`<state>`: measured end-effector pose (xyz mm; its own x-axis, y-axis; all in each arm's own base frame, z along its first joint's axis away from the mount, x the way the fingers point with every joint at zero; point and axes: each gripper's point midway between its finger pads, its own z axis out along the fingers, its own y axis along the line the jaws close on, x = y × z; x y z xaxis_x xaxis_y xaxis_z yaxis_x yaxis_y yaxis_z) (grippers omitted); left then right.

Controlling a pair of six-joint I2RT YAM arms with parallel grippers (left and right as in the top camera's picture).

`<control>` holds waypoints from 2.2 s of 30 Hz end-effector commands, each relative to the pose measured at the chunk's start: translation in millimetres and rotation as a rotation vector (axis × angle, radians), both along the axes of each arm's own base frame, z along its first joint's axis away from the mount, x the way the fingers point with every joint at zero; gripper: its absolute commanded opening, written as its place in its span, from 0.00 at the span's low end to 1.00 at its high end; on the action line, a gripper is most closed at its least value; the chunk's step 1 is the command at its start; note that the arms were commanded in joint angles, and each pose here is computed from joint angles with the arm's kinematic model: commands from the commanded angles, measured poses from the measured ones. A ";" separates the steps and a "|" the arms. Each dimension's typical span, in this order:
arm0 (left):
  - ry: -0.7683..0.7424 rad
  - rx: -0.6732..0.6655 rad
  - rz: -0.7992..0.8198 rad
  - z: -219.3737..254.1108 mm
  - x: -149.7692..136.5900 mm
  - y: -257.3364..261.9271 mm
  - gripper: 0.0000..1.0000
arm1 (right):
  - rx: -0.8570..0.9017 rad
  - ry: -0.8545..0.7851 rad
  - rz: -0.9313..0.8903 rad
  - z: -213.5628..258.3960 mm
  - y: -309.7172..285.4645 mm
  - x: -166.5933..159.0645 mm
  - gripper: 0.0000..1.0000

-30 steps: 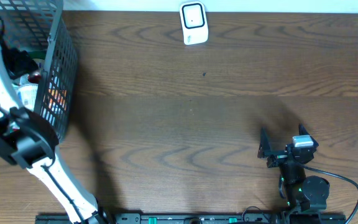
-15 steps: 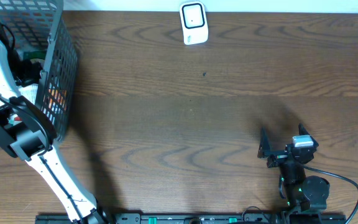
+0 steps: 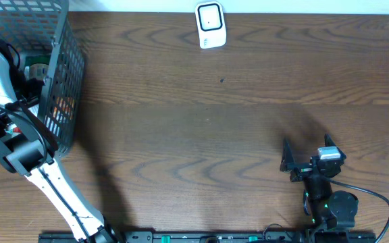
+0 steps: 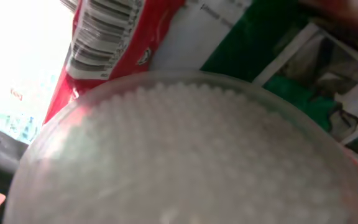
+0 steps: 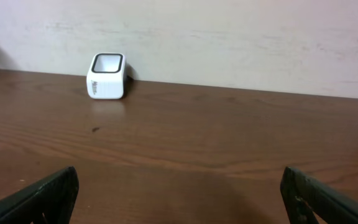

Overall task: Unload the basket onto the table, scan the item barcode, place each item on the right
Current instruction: 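Reach the left gripper into the basket and grasp the white tub, then carry the white tub to the table centre and release it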

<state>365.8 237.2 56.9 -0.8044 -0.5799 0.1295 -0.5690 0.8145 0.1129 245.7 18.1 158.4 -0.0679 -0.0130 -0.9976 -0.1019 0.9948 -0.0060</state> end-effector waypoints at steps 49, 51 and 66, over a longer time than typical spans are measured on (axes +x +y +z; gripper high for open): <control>-0.250 -0.111 -0.756 93.4 -38.6 -462.6 0.67 | -0.012 0.000 -0.013 -0.6 -3.1 0.0 0.99; -0.207 -0.105 -0.781 67.2 -42.5 -478.0 0.67 | -0.011 0.000 -0.013 -0.6 -3.1 0.0 0.99; -0.048 -0.068 -0.866 -22.7 -59.5 -510.8 0.67 | -0.011 0.000 -0.013 -0.6 -3.1 0.0 0.99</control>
<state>307.8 -277.3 41.7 -0.9624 0.2586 0.0824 0.2609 0.9652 0.0178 245.7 18.1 158.4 -0.0679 -0.0130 -0.9976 -0.1019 0.9948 -0.0060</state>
